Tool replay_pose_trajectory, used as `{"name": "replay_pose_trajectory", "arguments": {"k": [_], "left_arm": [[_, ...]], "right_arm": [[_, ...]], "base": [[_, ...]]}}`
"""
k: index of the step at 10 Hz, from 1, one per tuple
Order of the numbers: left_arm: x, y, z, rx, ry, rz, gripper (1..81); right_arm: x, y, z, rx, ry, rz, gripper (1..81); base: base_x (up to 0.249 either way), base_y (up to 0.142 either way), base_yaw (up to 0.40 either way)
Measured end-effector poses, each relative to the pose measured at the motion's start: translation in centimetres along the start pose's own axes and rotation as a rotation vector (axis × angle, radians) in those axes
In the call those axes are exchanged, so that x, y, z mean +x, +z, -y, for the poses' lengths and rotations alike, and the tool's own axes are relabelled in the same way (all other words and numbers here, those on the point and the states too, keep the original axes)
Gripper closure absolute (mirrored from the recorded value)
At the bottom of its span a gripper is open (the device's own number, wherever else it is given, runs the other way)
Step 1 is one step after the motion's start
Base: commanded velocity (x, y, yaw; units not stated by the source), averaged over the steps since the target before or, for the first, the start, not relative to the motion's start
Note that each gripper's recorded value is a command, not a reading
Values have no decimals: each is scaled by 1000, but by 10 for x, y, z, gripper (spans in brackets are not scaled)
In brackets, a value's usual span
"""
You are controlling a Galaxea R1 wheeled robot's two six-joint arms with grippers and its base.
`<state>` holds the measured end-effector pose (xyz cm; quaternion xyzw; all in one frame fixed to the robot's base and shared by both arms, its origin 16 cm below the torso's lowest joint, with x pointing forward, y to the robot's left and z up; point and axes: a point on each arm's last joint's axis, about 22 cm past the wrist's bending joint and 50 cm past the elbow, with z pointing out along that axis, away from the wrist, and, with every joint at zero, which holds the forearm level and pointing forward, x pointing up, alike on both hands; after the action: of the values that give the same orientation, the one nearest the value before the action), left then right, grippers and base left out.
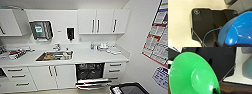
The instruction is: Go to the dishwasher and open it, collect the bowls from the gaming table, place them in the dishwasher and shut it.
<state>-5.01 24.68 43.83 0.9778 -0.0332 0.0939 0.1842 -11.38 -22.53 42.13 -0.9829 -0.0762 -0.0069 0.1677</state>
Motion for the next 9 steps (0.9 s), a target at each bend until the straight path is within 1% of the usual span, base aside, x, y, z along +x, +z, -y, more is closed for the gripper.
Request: {"name": "replay_pose_trajectory", "arguments": {"k": [6, 9], "left_arm": [[0, 0, 0, 0, 0, -1, 811], [5, 1, 0, 0, 2, -6, 811]], "right_arm": [[0, 0, 0, 0, 0, 0, 811], [3, 0, -1, -1, -1, -3, 811]], "base": [[76, 71, 0], [79, 62, 0]]}}
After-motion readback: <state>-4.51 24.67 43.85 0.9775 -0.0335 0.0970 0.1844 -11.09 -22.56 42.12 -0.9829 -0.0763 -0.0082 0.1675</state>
